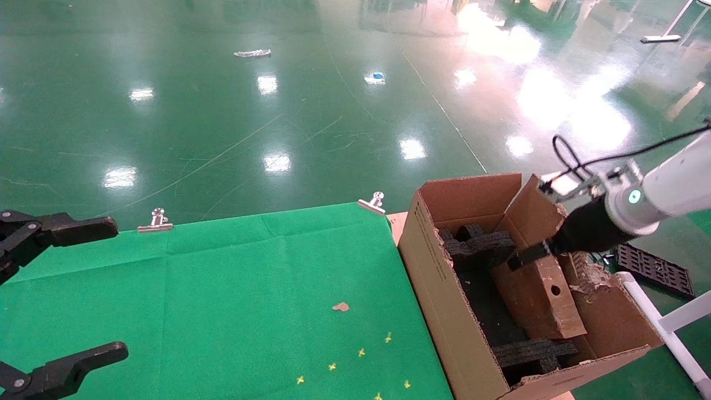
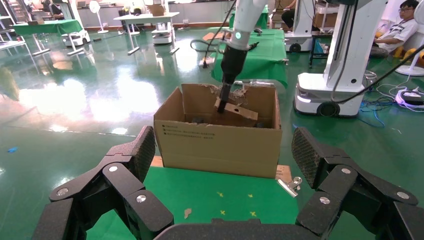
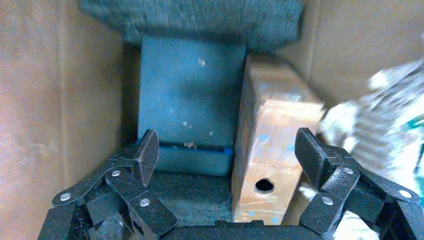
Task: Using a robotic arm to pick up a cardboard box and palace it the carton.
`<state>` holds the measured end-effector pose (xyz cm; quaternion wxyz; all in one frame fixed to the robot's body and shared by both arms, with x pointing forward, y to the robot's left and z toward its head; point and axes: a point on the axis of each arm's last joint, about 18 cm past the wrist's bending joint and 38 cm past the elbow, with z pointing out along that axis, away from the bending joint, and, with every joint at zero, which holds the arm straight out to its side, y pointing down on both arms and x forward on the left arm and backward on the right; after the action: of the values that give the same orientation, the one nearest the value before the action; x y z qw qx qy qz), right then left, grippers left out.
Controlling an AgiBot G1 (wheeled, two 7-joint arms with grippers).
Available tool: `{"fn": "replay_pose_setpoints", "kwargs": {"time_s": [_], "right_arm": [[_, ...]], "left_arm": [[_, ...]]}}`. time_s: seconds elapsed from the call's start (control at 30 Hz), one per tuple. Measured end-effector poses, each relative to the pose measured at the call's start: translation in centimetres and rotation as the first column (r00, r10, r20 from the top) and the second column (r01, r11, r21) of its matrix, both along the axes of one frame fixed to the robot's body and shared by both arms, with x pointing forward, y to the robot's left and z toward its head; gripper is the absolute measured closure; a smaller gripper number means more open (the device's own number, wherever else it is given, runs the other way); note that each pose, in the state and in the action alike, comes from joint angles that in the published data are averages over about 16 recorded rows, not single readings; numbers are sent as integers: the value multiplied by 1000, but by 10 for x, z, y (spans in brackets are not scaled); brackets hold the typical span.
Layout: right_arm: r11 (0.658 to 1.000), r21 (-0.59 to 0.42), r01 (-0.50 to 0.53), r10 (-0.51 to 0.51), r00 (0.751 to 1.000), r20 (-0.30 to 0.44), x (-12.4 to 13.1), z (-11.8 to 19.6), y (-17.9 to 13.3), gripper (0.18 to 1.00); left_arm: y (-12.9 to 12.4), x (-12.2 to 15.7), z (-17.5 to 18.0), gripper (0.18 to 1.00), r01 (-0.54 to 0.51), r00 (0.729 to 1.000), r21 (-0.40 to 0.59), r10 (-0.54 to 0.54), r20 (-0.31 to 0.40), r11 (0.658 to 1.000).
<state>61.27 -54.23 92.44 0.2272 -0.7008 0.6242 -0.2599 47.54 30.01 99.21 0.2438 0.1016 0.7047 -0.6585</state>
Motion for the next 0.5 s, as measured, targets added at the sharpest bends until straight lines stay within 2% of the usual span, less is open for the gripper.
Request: {"fn": "replay_pose_setpoints", "kwargs": {"time_s": [0.3,0.5], "right_arm": [[1000,-11,-20,19,1000,-22,10,-51,3,178],[998,-13,-54,54,998,11,14,-59,4,178]], "left_arm": [[0,0,0,184,0,1000,0,0,0,1000],[0,0,0,184,0,1000,0,0,0,1000]]}}
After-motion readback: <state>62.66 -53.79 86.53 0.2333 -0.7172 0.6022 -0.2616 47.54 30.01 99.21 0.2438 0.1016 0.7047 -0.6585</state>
